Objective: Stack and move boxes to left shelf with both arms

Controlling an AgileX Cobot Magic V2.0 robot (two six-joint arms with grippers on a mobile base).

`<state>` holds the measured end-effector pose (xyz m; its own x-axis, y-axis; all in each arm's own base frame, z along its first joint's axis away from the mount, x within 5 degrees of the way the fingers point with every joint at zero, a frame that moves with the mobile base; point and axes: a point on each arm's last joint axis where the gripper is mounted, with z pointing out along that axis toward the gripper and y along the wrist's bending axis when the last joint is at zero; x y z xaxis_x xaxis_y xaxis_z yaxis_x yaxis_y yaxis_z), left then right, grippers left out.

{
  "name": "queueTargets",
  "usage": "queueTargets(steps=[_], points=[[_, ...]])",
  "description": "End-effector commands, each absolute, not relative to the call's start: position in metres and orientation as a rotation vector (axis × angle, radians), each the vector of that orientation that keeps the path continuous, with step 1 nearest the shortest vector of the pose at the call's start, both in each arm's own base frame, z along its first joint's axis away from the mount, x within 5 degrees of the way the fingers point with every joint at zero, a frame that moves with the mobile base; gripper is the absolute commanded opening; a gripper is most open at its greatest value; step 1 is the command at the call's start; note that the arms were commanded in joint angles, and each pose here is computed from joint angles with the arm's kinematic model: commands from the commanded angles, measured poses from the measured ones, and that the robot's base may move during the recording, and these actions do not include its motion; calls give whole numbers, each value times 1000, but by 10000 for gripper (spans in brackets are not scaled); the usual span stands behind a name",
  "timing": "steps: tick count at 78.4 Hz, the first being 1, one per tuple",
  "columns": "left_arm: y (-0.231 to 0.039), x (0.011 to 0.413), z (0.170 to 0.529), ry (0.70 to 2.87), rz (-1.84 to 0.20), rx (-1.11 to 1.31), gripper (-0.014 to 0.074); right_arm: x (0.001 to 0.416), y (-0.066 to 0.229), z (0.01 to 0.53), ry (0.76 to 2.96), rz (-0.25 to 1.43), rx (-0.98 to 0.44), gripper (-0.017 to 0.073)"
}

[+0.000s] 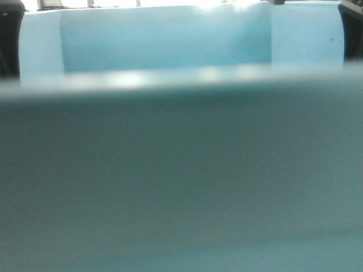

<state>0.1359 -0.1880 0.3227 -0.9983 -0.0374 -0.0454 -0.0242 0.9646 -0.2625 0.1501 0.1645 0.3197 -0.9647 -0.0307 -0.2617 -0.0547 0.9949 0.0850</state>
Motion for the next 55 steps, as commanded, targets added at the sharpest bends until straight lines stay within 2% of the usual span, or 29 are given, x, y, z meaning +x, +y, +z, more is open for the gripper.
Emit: queueTargets(steps=[1, 55], points=[[-190, 121, 344, 3117, -593, -63, 0, 145, 161, 335, 2858, 200, -54, 57], [-191, 121, 344, 3114, -602, -65, 0, 145, 162, 335, 2856, 203, -54, 57]])
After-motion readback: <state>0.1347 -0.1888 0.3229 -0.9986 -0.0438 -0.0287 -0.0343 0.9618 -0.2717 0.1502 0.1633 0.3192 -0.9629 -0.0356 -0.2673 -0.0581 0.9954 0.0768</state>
